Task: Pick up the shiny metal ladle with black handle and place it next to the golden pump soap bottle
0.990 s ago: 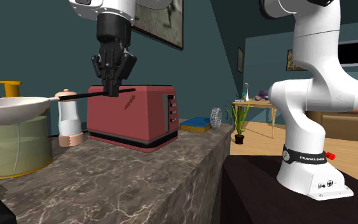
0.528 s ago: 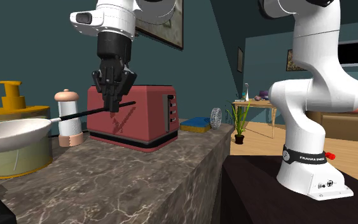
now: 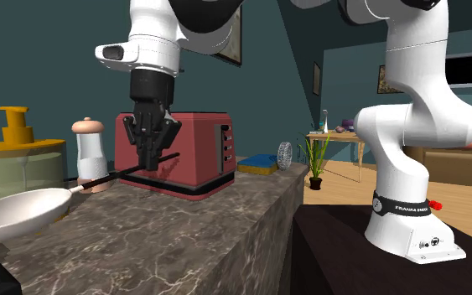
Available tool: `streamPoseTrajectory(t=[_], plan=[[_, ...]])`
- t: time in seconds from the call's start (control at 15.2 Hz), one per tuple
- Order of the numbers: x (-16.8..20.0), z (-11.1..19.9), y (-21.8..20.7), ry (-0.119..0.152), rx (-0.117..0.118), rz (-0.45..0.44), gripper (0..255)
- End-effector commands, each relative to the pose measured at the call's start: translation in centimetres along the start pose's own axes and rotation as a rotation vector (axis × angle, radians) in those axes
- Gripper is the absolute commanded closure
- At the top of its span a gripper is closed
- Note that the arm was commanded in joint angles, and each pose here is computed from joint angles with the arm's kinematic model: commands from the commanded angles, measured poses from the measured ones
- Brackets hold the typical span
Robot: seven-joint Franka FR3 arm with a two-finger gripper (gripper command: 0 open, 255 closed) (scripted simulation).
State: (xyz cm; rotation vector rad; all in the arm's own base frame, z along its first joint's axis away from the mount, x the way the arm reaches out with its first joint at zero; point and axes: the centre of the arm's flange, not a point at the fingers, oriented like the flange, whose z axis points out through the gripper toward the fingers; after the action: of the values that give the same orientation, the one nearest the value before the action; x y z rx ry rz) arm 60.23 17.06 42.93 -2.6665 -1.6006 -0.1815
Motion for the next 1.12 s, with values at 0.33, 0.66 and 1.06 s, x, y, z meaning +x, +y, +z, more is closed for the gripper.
streamPoseTrajectory(t=[0.33,0.66,1.06], plan=[[-0.5,3.6,-0.1,0.000,-0.001,0.000,255],[-0.8,6.2,-0.2,0.000,-0.001,0.000,255],[-1.1,9.0,-0.3,0.000,-0.001,0.000,255]])
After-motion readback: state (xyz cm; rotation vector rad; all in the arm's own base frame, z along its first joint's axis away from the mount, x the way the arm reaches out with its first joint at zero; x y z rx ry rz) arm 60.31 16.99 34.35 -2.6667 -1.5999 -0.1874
